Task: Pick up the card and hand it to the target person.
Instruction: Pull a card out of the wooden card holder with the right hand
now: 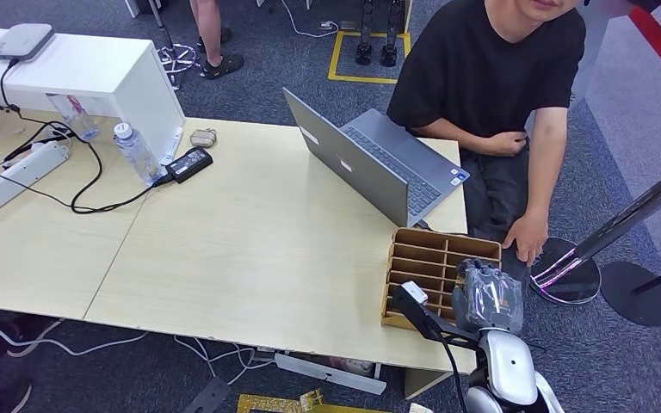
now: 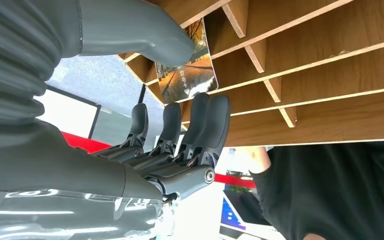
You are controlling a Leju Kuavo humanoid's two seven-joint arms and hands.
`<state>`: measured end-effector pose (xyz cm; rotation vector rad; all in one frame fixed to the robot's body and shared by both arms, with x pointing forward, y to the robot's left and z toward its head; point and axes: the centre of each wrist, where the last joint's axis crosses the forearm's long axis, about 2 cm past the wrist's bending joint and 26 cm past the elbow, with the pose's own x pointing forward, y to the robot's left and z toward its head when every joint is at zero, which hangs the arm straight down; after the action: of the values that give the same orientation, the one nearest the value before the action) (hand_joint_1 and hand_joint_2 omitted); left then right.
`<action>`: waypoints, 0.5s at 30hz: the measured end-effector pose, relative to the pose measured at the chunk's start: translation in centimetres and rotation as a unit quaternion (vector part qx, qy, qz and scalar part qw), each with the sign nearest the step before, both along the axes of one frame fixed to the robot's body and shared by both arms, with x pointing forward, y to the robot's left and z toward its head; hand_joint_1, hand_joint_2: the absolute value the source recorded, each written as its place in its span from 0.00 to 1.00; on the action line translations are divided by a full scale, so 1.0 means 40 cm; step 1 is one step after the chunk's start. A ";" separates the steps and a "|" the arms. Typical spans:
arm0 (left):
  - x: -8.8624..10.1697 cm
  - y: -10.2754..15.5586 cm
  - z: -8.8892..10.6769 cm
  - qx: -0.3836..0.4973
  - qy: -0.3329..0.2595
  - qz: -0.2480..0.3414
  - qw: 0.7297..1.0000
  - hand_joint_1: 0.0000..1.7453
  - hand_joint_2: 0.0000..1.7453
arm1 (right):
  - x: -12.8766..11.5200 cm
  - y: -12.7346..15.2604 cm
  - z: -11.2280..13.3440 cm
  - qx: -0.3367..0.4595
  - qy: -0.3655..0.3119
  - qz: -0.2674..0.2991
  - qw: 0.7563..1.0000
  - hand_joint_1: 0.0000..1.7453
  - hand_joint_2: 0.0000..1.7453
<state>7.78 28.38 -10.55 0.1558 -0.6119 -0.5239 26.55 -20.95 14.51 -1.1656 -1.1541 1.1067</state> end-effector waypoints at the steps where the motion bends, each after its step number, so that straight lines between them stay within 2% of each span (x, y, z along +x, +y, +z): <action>1: 0.000 0.000 0.000 0.000 0.000 0.000 1.000 0.00 0.00 | 0.000 0.000 0.000 0.000 -0.001 -0.001 1.000 0.54 1.00; 15: 0.000 0.000 0.000 0.000 0.000 0.000 1.000 0.00 0.00 | -0.001 -0.002 0.010 -0.005 -0.011 -0.008 1.000 0.48 1.00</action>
<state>7.78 28.39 -10.55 0.1564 -0.6110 -0.5238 26.51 -21.01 14.90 -1.1944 -1.1555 1.0914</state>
